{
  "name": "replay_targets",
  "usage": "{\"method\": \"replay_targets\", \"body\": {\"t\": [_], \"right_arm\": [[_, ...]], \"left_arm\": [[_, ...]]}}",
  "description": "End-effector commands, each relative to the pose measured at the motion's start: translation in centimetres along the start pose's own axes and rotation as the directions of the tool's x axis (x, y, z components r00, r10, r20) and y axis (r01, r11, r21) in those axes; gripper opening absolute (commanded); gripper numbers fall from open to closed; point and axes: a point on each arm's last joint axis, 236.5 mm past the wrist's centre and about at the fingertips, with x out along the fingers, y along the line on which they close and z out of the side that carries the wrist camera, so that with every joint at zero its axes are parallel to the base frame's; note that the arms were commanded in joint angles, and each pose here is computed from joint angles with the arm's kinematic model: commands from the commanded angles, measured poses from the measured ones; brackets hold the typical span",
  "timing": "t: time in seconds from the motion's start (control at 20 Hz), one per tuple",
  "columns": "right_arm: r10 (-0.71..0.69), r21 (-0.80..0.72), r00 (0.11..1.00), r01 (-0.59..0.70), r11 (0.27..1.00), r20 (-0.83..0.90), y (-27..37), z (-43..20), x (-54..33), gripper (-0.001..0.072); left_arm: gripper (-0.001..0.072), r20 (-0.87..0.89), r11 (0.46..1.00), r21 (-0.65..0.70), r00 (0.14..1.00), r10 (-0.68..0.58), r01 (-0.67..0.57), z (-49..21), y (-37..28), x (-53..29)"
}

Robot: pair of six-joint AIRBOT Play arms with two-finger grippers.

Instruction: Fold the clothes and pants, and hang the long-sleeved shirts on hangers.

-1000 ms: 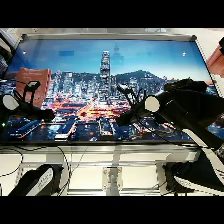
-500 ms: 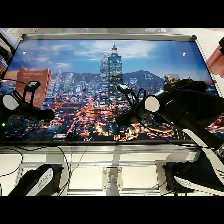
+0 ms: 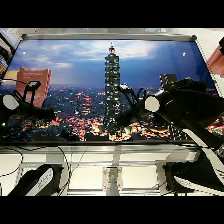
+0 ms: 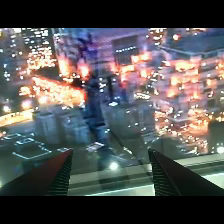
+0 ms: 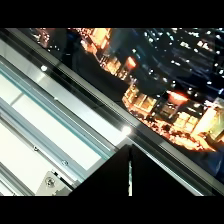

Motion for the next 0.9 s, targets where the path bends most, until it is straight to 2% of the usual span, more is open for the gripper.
{"method": "replay_targets", "body": {"t": [0.0,0.05,0.2,0.3,0.35,0.65,0.85], "right_arm": [[0.001,-0.004,0.999,-0.001,1.0,0.035,0.1,0.8,0.0,0.0022],[0.002,-0.004,0.999,-0.002,1.0,0.05,0.1,1.2,0.0,0.0022],[0.003,-0.004,0.998,-0.002,1.0,0.056,0.1,1.3,0.0,0.0022],[0.003,-0.004,0.999,-0.002,1.0,0.055,0.1,1.3,0.0,0.0022],[0.003,-0.004,0.999,-0.002,1.0,0.054,0.1,1.3,0.0,0.0022],[0.004,-0.003,0.999,-0.004,1.0,0.044,0.1,1.0,0.0,0.0022],[0.008,-0.001,0.999,-0.008,1.0,0.044,0.2,1.0,0.0,0.0022]], "left_arm": [[0.0535,0.02,0.992,0.04,0.993,0.121,-0.121,0.8,3.0,0.5],[0.0535,0.029,0.974,0.078,0.977,0.213,-0.215,1.3,5.4,0.6],[0.0536,0.051,0.862,0.198,0.883,0.467,-0.467,2.9,12.0,0.7],[0.0536,0.049,0.785,0.291,0.828,0.558,-0.546,3.5,14.6,1.0],[0.0535,0.036,0.766,0.325,0.816,0.576,-0.555,3.5,15.3,1.6],[0.0535,-0.104,0.771,0.412,0.815,0.569,-0.486,1.4,16.2,6.8],[0.0535,-0.081,0.779,0.412,0.833,0.548,-0.473,2.2,16.1,9.3]]}}
